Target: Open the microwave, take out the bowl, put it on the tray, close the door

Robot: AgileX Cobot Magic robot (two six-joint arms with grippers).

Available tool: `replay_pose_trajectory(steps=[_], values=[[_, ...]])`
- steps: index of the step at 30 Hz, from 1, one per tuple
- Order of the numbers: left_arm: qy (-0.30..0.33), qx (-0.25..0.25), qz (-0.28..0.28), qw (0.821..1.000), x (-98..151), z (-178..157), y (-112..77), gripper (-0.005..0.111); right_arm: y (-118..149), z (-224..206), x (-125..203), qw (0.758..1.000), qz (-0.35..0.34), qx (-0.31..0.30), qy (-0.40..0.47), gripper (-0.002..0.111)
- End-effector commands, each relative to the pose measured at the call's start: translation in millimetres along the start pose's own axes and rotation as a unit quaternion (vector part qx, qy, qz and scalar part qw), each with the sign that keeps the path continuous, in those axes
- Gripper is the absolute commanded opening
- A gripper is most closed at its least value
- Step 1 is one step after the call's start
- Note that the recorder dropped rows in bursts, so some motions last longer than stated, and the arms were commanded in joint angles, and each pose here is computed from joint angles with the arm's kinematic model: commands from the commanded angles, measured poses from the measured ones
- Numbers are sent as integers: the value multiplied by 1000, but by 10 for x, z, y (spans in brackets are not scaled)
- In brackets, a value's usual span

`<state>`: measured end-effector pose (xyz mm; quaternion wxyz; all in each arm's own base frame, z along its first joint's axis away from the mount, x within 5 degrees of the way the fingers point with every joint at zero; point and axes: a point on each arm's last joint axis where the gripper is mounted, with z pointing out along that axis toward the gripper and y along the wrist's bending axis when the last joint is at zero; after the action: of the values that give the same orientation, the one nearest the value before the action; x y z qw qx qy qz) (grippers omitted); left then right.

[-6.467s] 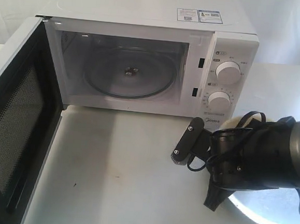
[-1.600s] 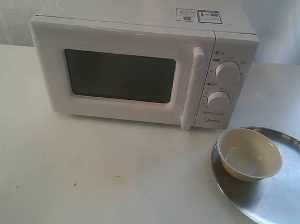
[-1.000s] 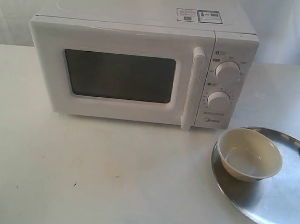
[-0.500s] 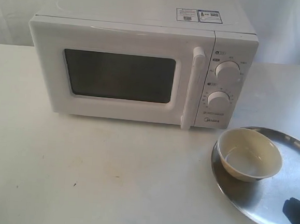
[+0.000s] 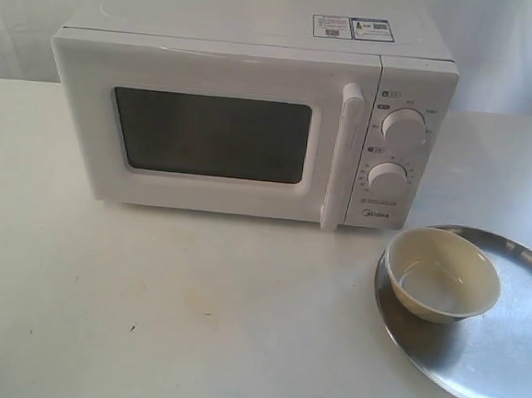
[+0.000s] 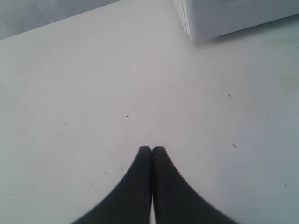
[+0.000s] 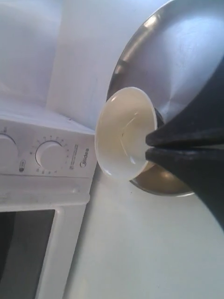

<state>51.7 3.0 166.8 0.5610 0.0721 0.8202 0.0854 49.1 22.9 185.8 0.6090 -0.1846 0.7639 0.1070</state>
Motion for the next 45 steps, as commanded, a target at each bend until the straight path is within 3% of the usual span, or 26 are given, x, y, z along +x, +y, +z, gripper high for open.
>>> replay_pose_trajectory(steps=[1, 11, 26, 45], values=[[-2, 2, -3, 1000, 4, 1, -5, 0, -28, 2, 17, 1000, 21, 22, -1, 0], [-2, 2, -3, 1000, 4, 1, -5, 0, -66, 0, 23, 997, 65, 52, 0, 0], [-2, 2, -3, 1000, 4, 1, -5, 0, -116, -7, 28, 993, 65, 96, 1, 0], [-2, 2, -3, 1000, 4, 1, -5, 0, -117, -8, 30, 993, 68, 97, 3, 0]])
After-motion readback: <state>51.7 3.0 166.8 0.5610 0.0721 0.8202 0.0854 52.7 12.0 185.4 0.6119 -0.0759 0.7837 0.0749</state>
